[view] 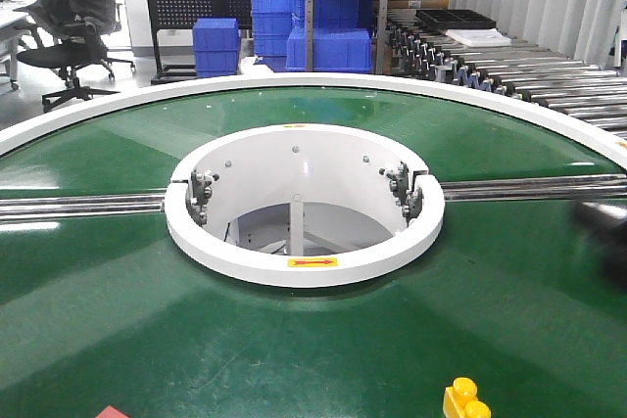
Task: Pick red and yellow blocks into blue bin
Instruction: 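Lower the right gripper over the yellow brick and close on it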
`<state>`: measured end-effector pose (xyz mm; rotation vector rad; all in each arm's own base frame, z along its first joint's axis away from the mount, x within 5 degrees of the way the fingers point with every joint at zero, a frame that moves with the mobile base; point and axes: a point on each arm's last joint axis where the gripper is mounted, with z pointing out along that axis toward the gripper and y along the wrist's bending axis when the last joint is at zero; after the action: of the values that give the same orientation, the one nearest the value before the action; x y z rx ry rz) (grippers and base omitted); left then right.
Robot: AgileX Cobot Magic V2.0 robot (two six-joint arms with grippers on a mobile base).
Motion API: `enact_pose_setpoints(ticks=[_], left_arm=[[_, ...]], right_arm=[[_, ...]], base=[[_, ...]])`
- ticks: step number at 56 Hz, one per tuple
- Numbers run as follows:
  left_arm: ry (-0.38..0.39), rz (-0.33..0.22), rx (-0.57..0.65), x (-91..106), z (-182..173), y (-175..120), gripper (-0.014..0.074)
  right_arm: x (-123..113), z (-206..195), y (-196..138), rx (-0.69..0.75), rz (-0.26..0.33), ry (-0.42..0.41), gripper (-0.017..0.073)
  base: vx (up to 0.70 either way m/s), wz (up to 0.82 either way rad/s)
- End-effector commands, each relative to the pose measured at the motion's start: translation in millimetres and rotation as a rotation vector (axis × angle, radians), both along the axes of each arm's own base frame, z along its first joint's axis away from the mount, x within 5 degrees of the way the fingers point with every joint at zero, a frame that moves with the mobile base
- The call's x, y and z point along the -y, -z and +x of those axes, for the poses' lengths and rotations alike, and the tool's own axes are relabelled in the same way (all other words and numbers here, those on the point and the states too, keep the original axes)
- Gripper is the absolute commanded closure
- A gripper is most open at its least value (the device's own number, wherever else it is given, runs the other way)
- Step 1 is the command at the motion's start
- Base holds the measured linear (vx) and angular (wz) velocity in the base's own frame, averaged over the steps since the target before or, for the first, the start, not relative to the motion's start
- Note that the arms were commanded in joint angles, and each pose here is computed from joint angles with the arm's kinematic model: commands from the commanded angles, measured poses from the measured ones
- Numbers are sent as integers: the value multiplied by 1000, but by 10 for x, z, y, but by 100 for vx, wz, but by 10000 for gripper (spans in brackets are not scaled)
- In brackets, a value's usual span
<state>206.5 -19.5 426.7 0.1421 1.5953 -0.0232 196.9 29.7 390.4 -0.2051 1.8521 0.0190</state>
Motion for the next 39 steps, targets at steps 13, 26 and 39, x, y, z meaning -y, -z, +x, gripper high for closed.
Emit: enact_pose_setpoints(ticks=[13, 26, 39], left_arm=[[-8, -30, 138, -15, -75, -234, 36], [-8, -29, 134, -14, -75, -231, 36], [-7, -28, 125, -13, -74, -222, 36]], right_arm=[[-413, 791, 517, -470, -22, -37, -27], [-525, 1097, 1120, -707, -43, -35, -23], [-572, 1291, 1482, -770, -79, -37, -23]], base=[[0, 0], [0, 0], [0, 0]])
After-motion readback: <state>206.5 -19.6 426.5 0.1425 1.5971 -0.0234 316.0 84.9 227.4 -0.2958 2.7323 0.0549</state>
